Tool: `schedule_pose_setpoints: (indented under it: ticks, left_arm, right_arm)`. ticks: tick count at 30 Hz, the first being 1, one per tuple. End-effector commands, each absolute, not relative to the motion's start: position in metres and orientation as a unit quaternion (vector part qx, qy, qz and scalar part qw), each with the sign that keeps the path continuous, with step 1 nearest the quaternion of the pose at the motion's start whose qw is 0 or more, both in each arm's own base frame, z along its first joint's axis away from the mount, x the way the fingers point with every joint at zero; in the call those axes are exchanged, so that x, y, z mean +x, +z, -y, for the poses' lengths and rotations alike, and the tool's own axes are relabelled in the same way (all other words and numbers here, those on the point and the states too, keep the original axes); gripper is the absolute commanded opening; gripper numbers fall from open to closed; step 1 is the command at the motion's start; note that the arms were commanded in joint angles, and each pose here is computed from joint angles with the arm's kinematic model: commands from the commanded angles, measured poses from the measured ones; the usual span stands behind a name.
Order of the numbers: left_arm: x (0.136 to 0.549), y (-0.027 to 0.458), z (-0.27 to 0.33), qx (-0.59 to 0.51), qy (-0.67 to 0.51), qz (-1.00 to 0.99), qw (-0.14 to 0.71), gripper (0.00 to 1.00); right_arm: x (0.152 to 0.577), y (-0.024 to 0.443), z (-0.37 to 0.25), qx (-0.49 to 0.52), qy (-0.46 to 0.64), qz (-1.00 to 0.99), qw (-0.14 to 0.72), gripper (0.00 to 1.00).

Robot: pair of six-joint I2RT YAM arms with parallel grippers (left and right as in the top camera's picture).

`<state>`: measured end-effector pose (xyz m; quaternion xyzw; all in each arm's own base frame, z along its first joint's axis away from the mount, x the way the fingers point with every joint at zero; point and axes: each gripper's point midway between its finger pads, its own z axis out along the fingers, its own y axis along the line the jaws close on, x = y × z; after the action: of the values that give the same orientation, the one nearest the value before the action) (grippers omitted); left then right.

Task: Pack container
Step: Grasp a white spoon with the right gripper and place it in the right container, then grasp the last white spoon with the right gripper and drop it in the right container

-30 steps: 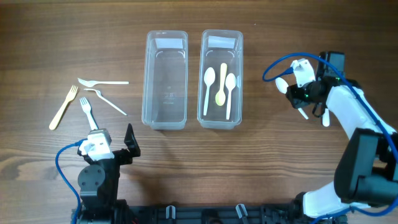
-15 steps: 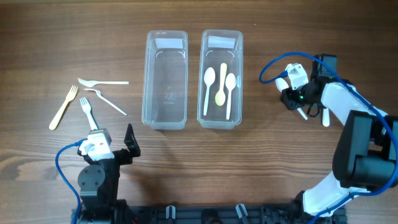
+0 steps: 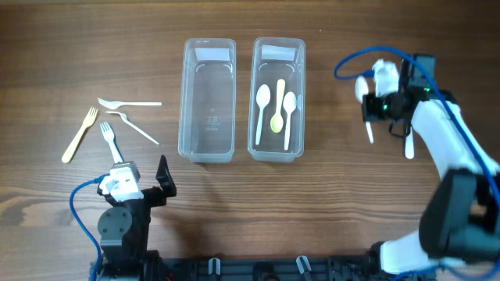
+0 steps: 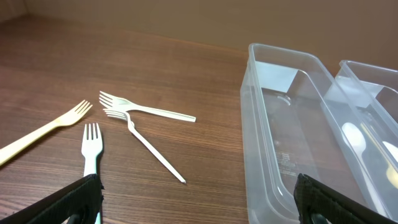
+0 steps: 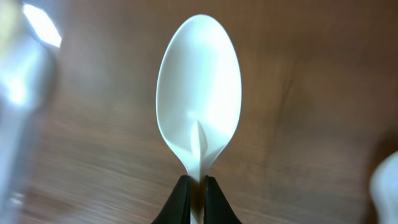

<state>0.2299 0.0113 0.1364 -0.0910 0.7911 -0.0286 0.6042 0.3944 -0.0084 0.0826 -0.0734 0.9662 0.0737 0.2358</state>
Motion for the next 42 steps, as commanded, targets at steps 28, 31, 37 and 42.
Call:
schedule_pose_setpoints:
  ticks: [28, 31, 37, 42]
  left_arm:
    - [0.23, 0.136, -0.012, -0.096, -0.03, -0.789, 0.606, 1.0]
    - [0.23, 0.136, -0.012, -0.096, -0.03, -0.789, 0.606, 1.0]
    - [0.23, 0.136, -0.012, -0.096, -0.03, -0.789, 0.606, 1.0]
    - [0.23, 0.136, -0.012, -0.096, -0.03, -0.789, 0.606, 1.0]
  right_arm:
    - [0.389, 0.219, -0.18, -0.155, 0.171, -0.889, 0.396, 0.52]
    - [0.376, 0.243, -0.105, -0.084, 0.09, -0.903, 0.412, 0.58]
    - [0.32, 0.238, 0.068, 0.117, -0.071, -0.927, 0.35, 0.58]
    - [0.309, 0.195, 0.138, 0.168, -0.107, -0.943, 0.268, 0.5]
